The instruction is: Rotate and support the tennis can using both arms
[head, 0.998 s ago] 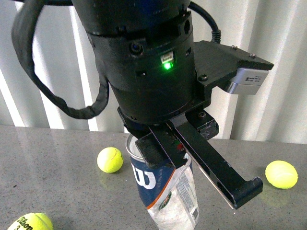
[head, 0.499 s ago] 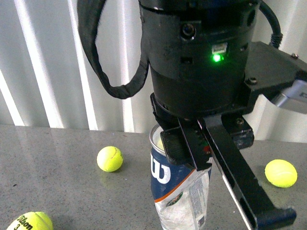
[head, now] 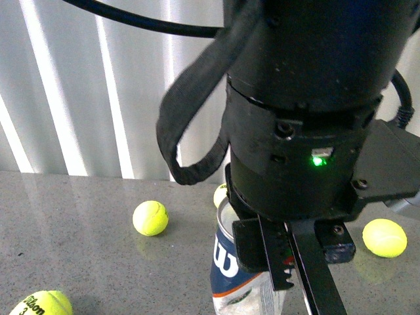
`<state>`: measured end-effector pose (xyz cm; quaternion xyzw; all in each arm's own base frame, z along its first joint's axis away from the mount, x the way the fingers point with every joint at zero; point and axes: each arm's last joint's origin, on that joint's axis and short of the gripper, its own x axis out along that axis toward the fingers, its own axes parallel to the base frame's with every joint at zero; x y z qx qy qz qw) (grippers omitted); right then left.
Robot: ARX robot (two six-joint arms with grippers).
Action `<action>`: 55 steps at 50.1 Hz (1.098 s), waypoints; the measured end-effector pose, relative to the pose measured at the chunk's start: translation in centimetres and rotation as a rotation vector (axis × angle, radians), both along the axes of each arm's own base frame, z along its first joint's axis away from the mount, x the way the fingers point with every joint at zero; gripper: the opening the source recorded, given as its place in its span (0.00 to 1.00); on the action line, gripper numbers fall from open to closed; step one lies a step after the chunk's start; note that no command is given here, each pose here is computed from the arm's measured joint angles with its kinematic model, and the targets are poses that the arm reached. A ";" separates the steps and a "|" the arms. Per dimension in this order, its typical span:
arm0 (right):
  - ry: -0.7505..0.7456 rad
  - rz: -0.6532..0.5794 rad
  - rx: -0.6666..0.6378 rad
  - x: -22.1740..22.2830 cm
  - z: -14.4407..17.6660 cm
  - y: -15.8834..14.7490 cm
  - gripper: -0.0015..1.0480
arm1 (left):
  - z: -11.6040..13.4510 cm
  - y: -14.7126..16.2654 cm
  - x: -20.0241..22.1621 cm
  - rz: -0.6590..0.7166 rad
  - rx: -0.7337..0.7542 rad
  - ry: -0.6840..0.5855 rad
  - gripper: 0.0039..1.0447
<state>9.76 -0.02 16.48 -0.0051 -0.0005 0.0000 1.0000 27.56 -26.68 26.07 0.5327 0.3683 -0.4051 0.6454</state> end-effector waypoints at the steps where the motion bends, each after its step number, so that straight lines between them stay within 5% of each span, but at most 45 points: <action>1: 0.000 0.000 0.000 0.0 0.0 0.0 0.93 | -0.2 -0.2 -0.1 -0.006 0.003 0.003 0.03; 15: 0.000 0.000 0.000 0.0 0.0 0.0 0.93 | -1.1 -1.0 0.0 -0.023 0.013 0.006 0.05; 31: 0.000 0.000 0.000 0.0 0.0 0.0 0.93 | -0.5 -1.4 0.5 -0.014 0.002 -0.024 0.63; 42: 0.000 0.000 0.000 0.0 0.0 0.0 0.93 | 0.3 -1.5 0.6 -0.007 -0.008 -0.038 0.95; 55: 0.000 0.000 0.000 0.0 0.0 0.0 0.93 | 2.8 -1.6 0.9 0.039 -0.133 -0.020 0.94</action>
